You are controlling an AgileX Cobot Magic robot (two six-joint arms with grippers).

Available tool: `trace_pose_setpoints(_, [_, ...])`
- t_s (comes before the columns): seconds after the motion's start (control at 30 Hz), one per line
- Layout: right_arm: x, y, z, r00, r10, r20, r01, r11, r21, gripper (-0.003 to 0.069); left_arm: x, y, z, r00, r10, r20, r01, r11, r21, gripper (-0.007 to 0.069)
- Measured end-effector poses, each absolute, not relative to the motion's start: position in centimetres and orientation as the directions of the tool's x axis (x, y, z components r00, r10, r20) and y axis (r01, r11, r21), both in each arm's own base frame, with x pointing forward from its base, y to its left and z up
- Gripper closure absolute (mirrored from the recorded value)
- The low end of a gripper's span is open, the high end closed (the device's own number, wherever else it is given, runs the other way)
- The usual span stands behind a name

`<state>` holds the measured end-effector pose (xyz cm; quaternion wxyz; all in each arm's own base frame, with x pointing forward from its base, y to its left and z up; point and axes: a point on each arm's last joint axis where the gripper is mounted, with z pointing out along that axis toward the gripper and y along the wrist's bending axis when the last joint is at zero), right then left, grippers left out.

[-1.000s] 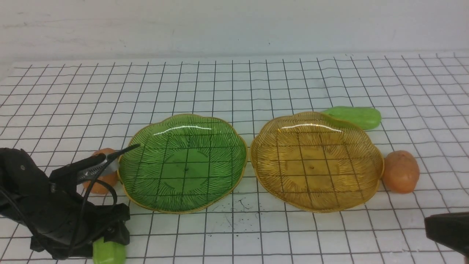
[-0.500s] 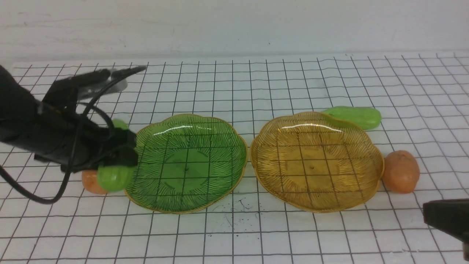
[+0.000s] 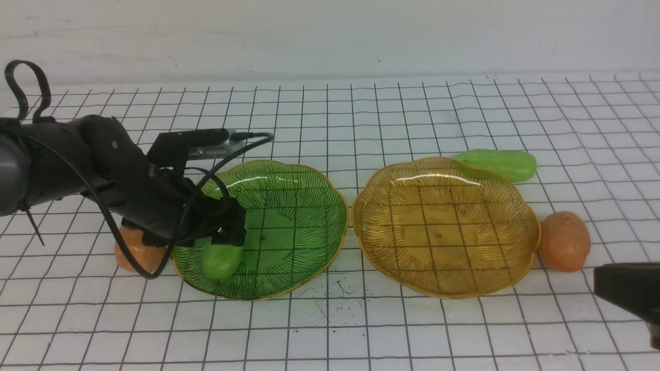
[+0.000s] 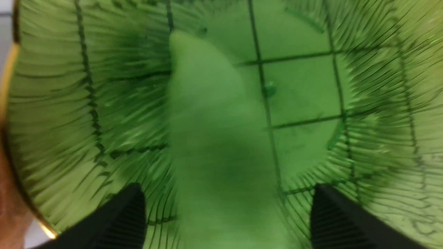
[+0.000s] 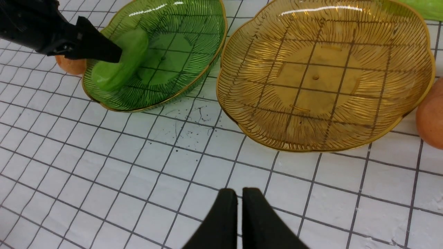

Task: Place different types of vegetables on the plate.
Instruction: 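Put the green cucumber next to the left plate into that plate, then pick up the potato beside the plates and place it on a plate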

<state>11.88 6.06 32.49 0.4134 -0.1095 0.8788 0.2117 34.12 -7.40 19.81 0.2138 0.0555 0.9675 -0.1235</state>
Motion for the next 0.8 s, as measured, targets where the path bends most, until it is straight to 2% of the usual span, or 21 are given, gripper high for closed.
trace_pose_setpoints(0.03, [11.9,6.1,32.5,-0.634,-0.017,-0.773,-0.368,0.886,0.282,0.0646,34.2,-7.4,20.0,-0.901,0.075,-0.428,0.179,0.961,-0.209,-0.002])
trace_pose_setpoints(0.1, [11.9,6.1,32.5,-0.634,-0.017,-0.773,-0.368,0.886,0.282,0.0646,34.3,-7.5,20.4,-0.9,0.103,-0.423,0.205,0.957,-0.203,-0.0043])
trace_pose_setpoints(0.23, [11.9,6.1,32.5,-0.635,-0.018,-0.773,-0.367,0.886,0.282,0.0646,34.7,-7.5,22.1,-0.91,0.147,-0.388,0.232,0.956,-0.181,-0.0019])
trace_pose_setpoints(0.33, [11.9,6.1,32.5,-0.636,-0.018,-0.771,-0.368,0.886,0.282,0.0646,35.5,-7.0,24.3,-0.917,0.159,-0.367,0.214,0.97,-0.113,0.0143])
trace_pose_setpoints(0.37, [11.9,6.1,32.4,-0.638,-0.02,-0.769,-0.368,0.886,0.282,0.0646,35.5,-6.7,24.8,-0.922,0.161,-0.353,0.204,0.975,-0.088,0.023])
trace_pose_setpoints(0.43, [11.8,6.1,32.4,-0.647,-0.026,-0.762,-0.368,0.886,0.282,0.0646,35.8,-5.9,26.2,-0.921,0.2,-0.335,0.207,0.978,0.016,0.0459])
trace_pose_setpoints(0.5, [11.7,6.1,32.3,-0.655,-0.032,-0.755,-0.369,0.885,0.283,0.0646,35.9,-5.1,26.8,-0.919,0.243,-0.311,0.218,0.969,0.113,0.0573])
trace_pose_setpoints(0.57, [11.7,6.1,32.2,-0.66,-0.035,-0.751,-0.369,0.885,0.283,0.0646,35.8,-4.4,26.9,-0.925,0.249,-0.287,0.213,0.965,0.152,0.0612])
trace_pose_setpoints(0.63, [11.6,6.1,32.2,-0.666,-0.04,-0.745,-0.37,0.885,0.284,0.0646,35.7,-3.5,26.8,-0.938,0.224,-0.266,0.19,0.971,0.148,0.0615])
trace_pose_setpoints(0.8, [11.5,6.1,32.1,-0.675,-0.046,-0.737,-0.371,0.884,0.285,0.0646,36.2,-0.7,25.8,-0.966,0.089,-0.242,0.077,0.995,0.059,0.0611])
